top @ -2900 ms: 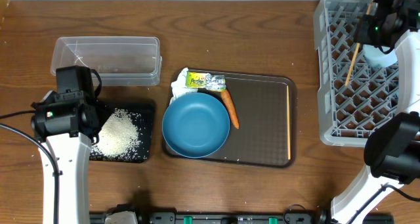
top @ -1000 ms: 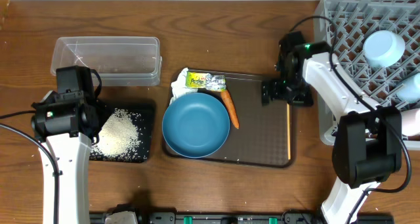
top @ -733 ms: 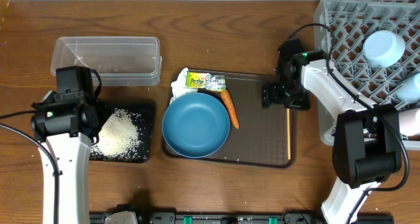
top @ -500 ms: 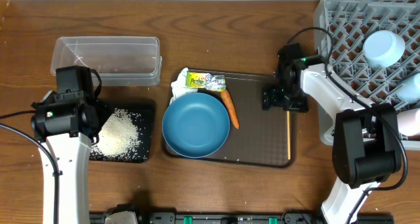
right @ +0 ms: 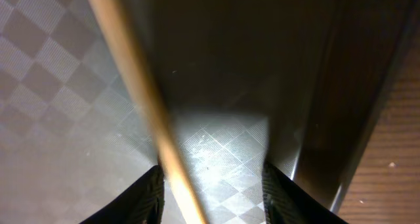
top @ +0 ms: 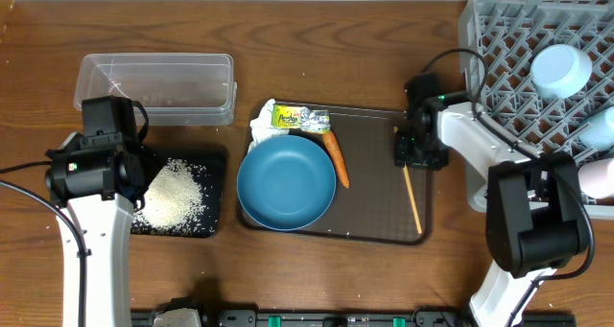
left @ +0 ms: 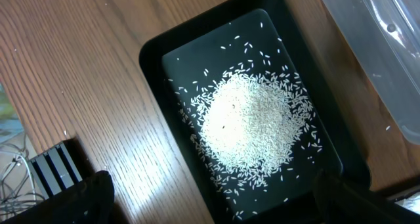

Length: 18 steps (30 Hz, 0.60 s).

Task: Sort waste into correct bins and load items into the dishwasher rack
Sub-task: 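Close the right gripper on the second chopstick, then carry the second chopstick right and drop it in the rack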

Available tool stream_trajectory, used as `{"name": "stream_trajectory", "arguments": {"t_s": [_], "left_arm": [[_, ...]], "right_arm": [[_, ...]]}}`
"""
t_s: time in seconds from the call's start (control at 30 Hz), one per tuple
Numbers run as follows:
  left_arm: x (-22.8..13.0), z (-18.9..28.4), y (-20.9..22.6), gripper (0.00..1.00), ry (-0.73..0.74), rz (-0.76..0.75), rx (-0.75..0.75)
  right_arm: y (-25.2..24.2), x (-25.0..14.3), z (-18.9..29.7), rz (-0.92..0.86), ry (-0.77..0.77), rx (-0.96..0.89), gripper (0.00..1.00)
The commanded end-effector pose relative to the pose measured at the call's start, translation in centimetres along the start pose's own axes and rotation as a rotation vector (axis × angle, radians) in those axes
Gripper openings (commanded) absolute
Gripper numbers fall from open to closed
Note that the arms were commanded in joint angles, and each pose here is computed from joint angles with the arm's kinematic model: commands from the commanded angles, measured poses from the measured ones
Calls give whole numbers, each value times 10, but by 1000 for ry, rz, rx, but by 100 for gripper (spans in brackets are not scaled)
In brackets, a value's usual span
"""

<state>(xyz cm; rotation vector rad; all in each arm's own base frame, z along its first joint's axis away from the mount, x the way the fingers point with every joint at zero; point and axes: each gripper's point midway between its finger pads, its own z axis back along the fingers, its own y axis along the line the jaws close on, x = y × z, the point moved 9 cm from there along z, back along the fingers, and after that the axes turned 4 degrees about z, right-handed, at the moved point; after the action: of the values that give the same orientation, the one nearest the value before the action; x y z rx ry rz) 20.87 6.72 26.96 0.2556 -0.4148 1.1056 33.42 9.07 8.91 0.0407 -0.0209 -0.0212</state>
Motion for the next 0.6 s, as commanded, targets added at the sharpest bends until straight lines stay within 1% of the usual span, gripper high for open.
{"name": "stream_trajectory", "arguments": {"t_s": [0.0, 0.07, 0.17, 0.27, 0.33, 0.47, 0.57], "left_arm": [[3, 2, 1, 99, -6, 13, -1], [3, 2, 1, 99, -6, 13, -1], [3, 2, 0, 99, -7, 13, -2], [3, 2, 1, 99, -6, 13, -1], [3, 2, 1, 99, -6, 13, -1], [3, 2, 1, 99, -6, 13, -1], [3, 2, 1, 99, -6, 13, -2]], "right_arm": [[12, -14, -12, 16, 20, -46, 44], [19, -15, -14, 32, 15, -42, 38], [27, -18, -14, 51, 13, -35, 19], [33, -19, -14, 66, 17, -17, 8], [35, -19, -13, 65, 21, 1, 2], [35, -11, -4, 47, 15, 46, 1], [30, 6, 16, 42, -9, 57, 1]]}}
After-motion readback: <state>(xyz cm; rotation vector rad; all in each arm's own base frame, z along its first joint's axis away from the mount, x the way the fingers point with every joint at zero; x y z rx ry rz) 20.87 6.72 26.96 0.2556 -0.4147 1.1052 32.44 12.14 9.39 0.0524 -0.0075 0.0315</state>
